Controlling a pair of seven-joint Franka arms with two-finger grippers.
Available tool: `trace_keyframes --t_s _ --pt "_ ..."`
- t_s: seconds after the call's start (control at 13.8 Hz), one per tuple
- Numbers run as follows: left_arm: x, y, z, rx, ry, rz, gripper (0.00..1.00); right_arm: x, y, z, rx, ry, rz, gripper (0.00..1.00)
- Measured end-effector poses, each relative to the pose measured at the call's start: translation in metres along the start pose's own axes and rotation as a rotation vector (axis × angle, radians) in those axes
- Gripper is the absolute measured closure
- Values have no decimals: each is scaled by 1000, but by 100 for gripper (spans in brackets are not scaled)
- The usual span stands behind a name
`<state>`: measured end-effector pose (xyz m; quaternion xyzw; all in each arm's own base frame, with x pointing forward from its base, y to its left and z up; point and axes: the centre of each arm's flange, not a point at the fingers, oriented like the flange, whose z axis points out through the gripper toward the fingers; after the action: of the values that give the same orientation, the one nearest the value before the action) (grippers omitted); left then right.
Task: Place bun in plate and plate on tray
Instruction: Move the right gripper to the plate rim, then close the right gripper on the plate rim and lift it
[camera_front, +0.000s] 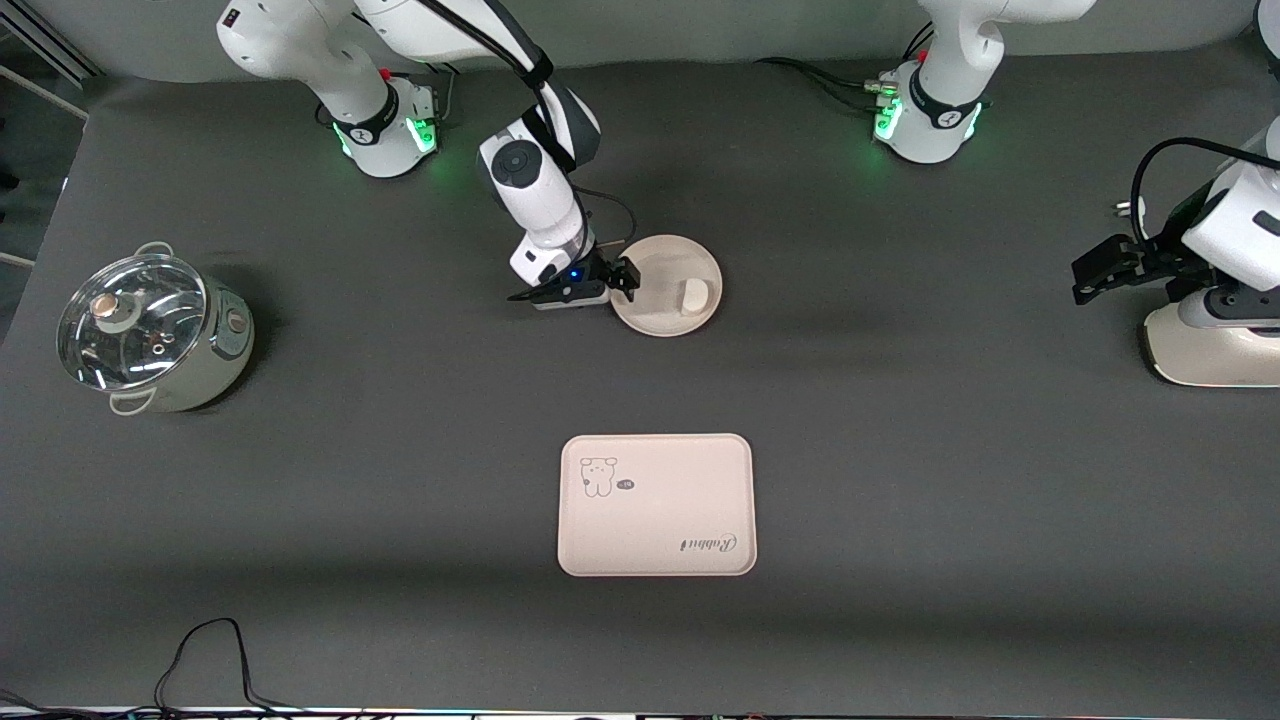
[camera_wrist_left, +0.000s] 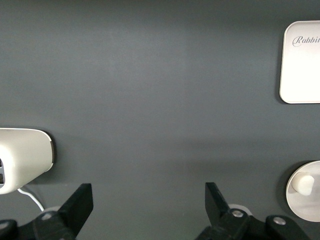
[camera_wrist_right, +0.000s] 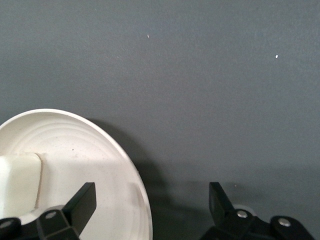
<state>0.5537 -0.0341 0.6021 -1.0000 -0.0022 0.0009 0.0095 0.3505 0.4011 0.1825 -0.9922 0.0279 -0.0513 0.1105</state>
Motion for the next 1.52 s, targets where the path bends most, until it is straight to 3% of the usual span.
trace_keyframes --t_s 0.14,0.43,0.65,0.8,0.87,1.01,1.3,1.52 --pt "0 0 0 0 0 0 0 -1 -1 0 2 -1 5 5" --pt "0 0 0 -1 0 2 0 -4 -3 0 5 -6 -1 47" --pt "1 1 1 -10 -3 1 0 -7 -5 1 7 -10 -4 52" --pt "1 1 1 -13 -3 1 0 -7 -5 1 7 -11 -3 71" --pt "1 1 1 -13 -3 0 0 -7 -5 1 7 -11 -3 71" --pt "1 1 1 -13 -3 0 0 -7 -5 1 7 -11 -2 86" --pt "1 1 1 -13 -3 0 0 -6 -6 0 10 -9 0 96" --pt "1 1 1 -13 -3 0 0 -4 -9 -2 16 -5 2 96"
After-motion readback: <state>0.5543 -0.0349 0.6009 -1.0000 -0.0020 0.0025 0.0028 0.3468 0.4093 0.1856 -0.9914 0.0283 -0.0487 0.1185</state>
